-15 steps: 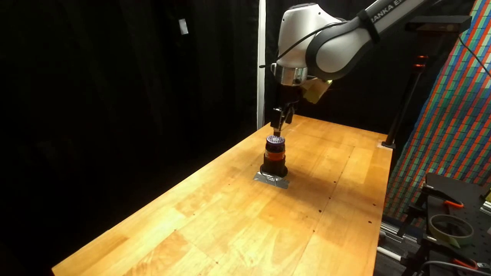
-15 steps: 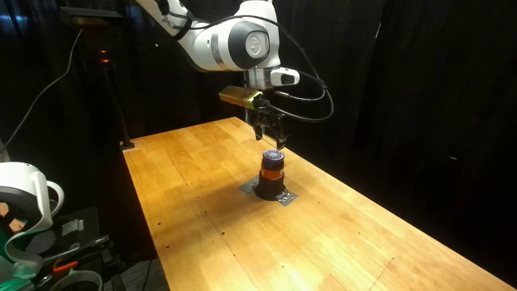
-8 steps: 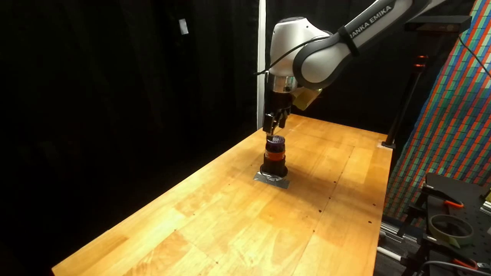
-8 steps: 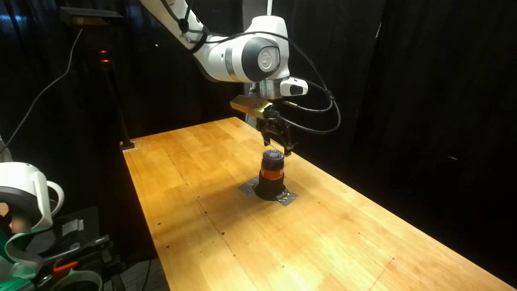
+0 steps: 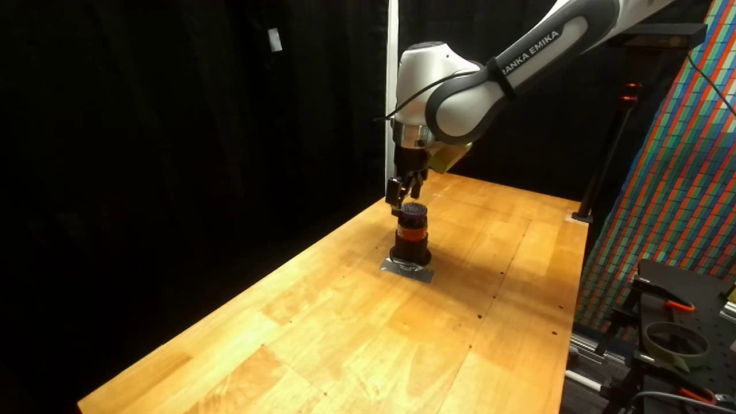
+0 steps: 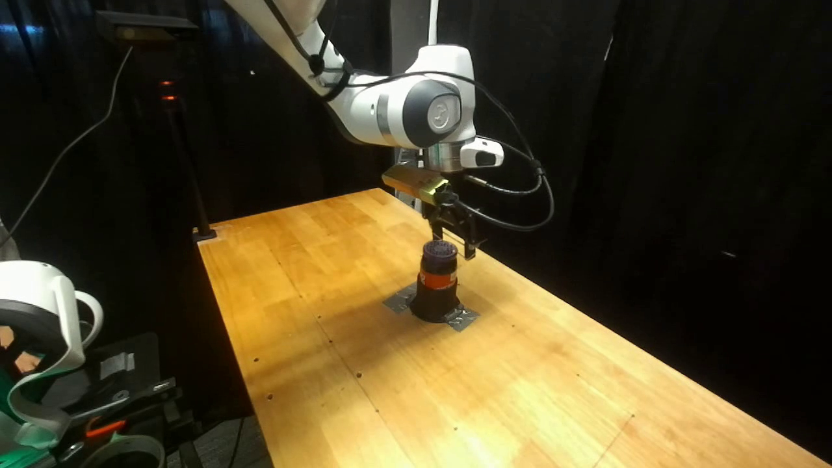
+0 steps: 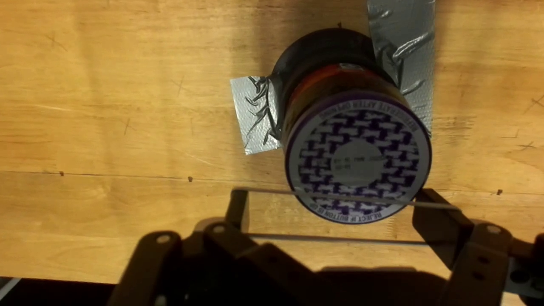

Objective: Put the rubber band around the jar.

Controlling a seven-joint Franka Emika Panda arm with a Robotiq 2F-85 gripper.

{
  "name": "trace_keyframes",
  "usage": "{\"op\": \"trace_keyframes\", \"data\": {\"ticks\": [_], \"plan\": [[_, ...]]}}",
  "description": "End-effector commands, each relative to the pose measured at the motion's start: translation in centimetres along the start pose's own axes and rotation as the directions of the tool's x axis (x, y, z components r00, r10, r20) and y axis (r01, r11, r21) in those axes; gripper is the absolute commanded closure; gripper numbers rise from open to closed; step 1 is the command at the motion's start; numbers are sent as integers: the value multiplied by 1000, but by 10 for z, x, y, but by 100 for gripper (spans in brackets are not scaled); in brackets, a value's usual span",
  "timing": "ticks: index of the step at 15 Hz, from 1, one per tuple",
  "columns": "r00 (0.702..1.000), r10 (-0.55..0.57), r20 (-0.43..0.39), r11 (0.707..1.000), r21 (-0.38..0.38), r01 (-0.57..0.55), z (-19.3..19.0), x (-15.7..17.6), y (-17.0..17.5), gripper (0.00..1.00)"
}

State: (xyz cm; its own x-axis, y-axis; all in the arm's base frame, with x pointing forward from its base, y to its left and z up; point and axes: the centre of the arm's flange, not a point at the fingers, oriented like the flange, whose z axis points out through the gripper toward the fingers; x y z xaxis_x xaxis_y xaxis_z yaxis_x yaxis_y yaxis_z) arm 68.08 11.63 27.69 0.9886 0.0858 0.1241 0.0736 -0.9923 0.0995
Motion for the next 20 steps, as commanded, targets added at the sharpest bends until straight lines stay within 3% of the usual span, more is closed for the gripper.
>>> {"op": "trace_keyframes", "data": {"ticks": [1, 7, 13, 20], "plan": [[1000, 10, 12, 1000, 20, -10, 8, 14, -2, 0], [996, -2, 89, 998, 57, -3, 18, -2, -3, 0], [994, 8, 110, 998, 60, -15, 7, -30, 7, 0], [985, -21, 170, 992, 125, 0, 11, -60, 13, 0]]}}
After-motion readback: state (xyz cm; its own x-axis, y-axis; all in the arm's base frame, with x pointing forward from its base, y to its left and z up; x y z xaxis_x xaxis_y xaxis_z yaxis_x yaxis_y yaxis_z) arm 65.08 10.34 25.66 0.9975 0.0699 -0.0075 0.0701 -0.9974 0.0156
